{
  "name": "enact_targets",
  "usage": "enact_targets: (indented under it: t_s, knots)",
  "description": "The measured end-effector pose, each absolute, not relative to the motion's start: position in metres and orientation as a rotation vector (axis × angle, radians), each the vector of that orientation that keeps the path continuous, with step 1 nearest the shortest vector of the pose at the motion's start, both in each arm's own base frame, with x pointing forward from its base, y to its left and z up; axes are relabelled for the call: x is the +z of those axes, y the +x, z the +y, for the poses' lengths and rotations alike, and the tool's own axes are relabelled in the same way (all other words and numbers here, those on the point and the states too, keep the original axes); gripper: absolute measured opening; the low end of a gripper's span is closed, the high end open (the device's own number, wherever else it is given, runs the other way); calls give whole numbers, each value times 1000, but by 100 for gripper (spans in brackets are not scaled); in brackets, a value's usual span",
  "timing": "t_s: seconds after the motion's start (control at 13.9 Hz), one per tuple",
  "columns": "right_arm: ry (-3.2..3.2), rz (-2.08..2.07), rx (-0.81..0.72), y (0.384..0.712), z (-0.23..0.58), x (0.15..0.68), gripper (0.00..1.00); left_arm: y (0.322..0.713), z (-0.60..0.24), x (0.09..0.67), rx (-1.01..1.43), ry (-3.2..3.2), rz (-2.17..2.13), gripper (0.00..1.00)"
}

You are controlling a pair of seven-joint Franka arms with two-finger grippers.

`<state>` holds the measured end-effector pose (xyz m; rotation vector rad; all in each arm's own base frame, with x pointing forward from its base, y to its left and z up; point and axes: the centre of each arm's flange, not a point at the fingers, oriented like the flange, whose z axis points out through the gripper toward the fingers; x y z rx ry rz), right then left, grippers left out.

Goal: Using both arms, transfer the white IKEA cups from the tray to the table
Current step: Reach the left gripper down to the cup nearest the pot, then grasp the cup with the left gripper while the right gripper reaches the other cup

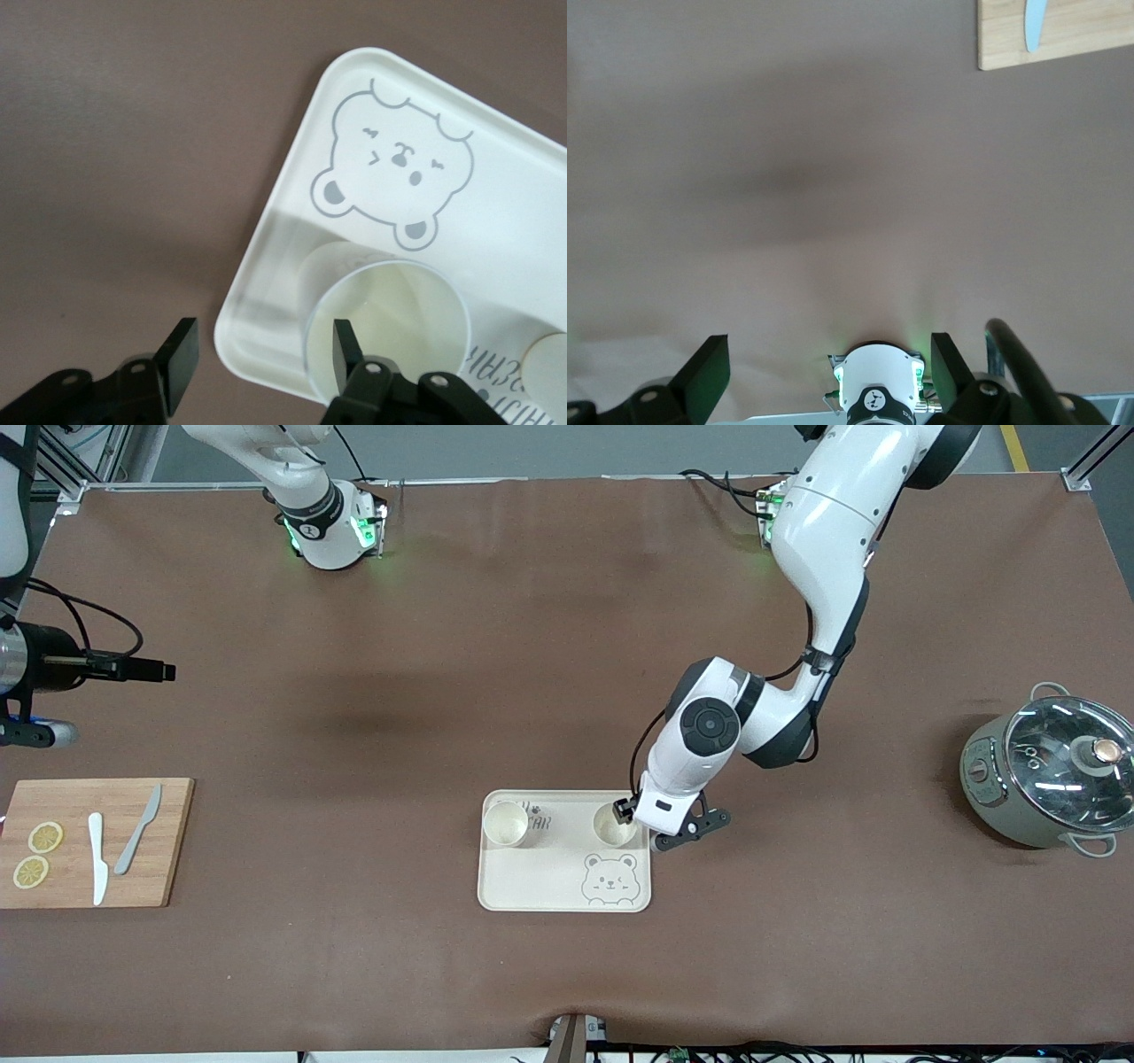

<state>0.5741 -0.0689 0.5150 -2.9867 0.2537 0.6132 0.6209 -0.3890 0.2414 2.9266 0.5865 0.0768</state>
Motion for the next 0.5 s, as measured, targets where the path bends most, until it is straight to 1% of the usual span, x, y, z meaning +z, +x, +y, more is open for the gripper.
enact_targets:
  t_s: [0.07, 0.14, 0.22, 0.29, 0.36, 0.5]
  knots:
    - [-2984, 272, 614, 579, -76, 504, 100, 620, -392, 237, 86, 2920, 581, 64]
    - [-2985, 283, 607, 585, -80, 494, 100, 619, -395, 233, 92, 2916, 577, 64]
    - [-2989, 287, 590, 591, -80, 482, 100, 619, -396, 228, 92, 2915, 576, 56]
    - [-2996, 300, 567, 596, -77, 471, 100, 618, -396, 223, 91, 2915, 577, 46]
    - [-3001, 339, 551, 600, -72, 460, 100, 618, -396, 220, 93, 2914, 577, 33]
    - [-3008, 430, 529, 604, -53, 441, 100, 621, -398, 224, 105, 2906, 574, 12]
